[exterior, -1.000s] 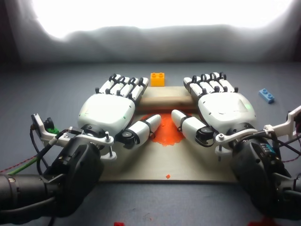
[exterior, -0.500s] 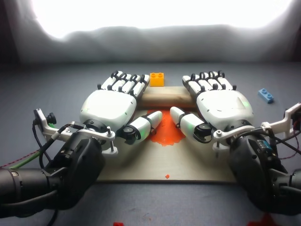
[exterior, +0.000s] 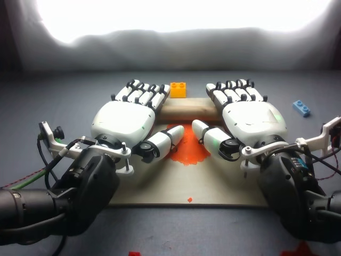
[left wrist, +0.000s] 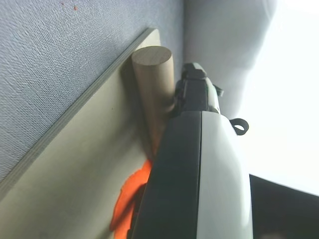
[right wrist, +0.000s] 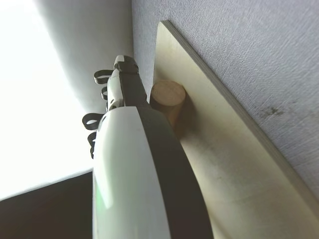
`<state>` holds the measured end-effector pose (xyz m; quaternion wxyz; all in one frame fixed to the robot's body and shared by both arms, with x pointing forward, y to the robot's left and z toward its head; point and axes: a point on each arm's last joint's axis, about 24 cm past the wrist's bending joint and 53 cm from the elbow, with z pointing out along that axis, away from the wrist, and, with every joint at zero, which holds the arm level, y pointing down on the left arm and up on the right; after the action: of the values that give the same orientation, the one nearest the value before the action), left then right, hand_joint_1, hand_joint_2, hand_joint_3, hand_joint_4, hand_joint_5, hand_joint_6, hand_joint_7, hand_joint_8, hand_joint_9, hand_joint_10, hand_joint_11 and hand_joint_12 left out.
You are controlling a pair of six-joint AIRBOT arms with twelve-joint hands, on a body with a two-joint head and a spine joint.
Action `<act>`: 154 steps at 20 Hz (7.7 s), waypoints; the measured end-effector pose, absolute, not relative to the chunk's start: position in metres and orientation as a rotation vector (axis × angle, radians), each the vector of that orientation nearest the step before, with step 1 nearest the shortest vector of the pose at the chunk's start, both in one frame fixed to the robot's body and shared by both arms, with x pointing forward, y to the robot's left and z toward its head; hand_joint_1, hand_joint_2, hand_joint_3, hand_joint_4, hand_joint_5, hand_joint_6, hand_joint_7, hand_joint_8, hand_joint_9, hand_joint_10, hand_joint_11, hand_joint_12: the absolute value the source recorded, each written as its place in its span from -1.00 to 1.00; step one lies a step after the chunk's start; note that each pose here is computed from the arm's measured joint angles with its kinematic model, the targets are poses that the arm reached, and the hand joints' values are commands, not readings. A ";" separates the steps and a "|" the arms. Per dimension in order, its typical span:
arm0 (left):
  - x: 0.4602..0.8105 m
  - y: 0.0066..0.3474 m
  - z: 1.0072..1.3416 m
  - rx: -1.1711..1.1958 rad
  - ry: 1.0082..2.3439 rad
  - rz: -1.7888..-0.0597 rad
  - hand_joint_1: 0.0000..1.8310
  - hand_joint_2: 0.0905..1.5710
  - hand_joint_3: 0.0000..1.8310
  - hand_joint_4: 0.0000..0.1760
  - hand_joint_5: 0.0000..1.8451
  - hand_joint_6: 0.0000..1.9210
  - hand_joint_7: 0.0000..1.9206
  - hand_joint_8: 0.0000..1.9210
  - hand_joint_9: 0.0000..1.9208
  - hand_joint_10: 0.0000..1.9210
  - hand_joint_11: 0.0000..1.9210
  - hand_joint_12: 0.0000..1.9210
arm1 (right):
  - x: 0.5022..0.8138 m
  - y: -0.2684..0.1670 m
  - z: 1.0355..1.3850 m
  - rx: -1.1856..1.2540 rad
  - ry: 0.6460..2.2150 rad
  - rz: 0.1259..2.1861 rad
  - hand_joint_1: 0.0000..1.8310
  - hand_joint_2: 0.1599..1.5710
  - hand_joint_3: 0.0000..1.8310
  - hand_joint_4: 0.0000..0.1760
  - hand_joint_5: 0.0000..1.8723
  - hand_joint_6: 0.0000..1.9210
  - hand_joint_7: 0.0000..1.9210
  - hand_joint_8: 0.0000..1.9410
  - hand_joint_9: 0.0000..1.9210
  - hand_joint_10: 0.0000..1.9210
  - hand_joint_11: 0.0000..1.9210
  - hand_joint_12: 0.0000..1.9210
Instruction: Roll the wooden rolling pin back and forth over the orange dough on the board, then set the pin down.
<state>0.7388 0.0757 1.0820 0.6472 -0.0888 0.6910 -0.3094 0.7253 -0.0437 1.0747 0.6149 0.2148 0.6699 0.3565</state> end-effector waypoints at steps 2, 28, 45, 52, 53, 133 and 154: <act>0.739 0.076 1.083 -0.204 1.572 -0.704 -1.00 0.85 -1.00 -1.00 -0.98 -1.00 -0.89 -1.00 -0.91 -1.00 -1.00 -0.93 | 0.726 -0.043 1.076 0.499 1.542 0.825 -1.00 0.66 -1.00 -1.00 -0.86 -1.00 -0.87 -1.00 -0.91 -1.00 -1.00 -0.91; 0.745 0.094 1.085 -0.271 1.583 -0.717 -1.00 0.86 -1.00 -1.00 -0.80 -0.99 -0.72 -0.99 -0.76 -0.98 -1.00 -0.62 | 0.726 -0.042 1.077 0.507 1.535 0.845 -1.00 0.69 -1.00 -1.00 -0.70 -0.97 -0.69 -0.99 -0.76 -0.98 -1.00 -0.36; 0.730 0.094 1.085 -0.259 1.608 -0.726 -1.00 0.84 -1.00 -1.00 -0.99 -1.00 -0.86 -1.00 -0.86 -1.00 -1.00 -0.74 | 0.717 -0.048 1.078 0.527 1.505 0.833 -1.00 0.66 -1.00 -1.00 -0.72 -0.99 -0.73 -1.00 -0.80 -1.00 -1.00 -0.54; 0.725 0.092 1.084 -0.249 1.617 -0.734 -1.00 0.83 -1.00 -1.00 -1.00 -1.00 -0.87 -1.00 -0.87 -1.00 -1.00 -0.71 | 0.711 -0.048 1.076 0.517 1.508 0.834 -1.00 0.67 -1.00 -1.00 -0.72 -1.00 -0.74 -1.00 -0.82 -0.99 -1.00 -0.56; 0.725 0.093 1.084 -0.248 1.617 -0.733 -1.00 0.83 -1.00 -1.00 -0.99 -1.00 -0.85 -1.00 -0.86 -0.99 -1.00 -0.67 | 0.711 -0.048 1.076 0.519 1.509 0.835 -1.00 0.68 -1.00 -1.00 -0.73 -1.00 -0.74 -1.00 -0.83 -0.99 -1.00 -0.62; 0.649 0.096 1.068 -0.260 1.734 -0.874 -1.00 0.89 -1.00 -1.00 -0.85 -0.99 -0.78 -1.00 -0.83 -1.00 -1.00 -0.58 | 0.631 -0.042 1.073 0.446 1.552 0.748 -1.00 0.66 -1.00 -1.00 -0.71 -0.99 -0.70 -1.00 -0.76 -0.99 -1.00 -0.47; 0.640 0.096 1.067 -0.232 1.747 -0.878 -1.00 0.89 -1.00 -1.00 -0.84 -1.00 -0.78 -1.00 -0.84 -1.00 -1.00 -0.57 | 0.628 -0.050 1.072 0.429 1.553 0.730 -1.00 0.68 -1.00 -1.00 -0.74 -1.00 -0.72 -1.00 -0.78 -1.00 -1.00 -0.56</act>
<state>0.6405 0.0965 1.0674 0.5534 -0.0981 0.7389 -0.3716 0.6283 -0.0500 1.0722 0.6338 0.1878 0.6791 0.3193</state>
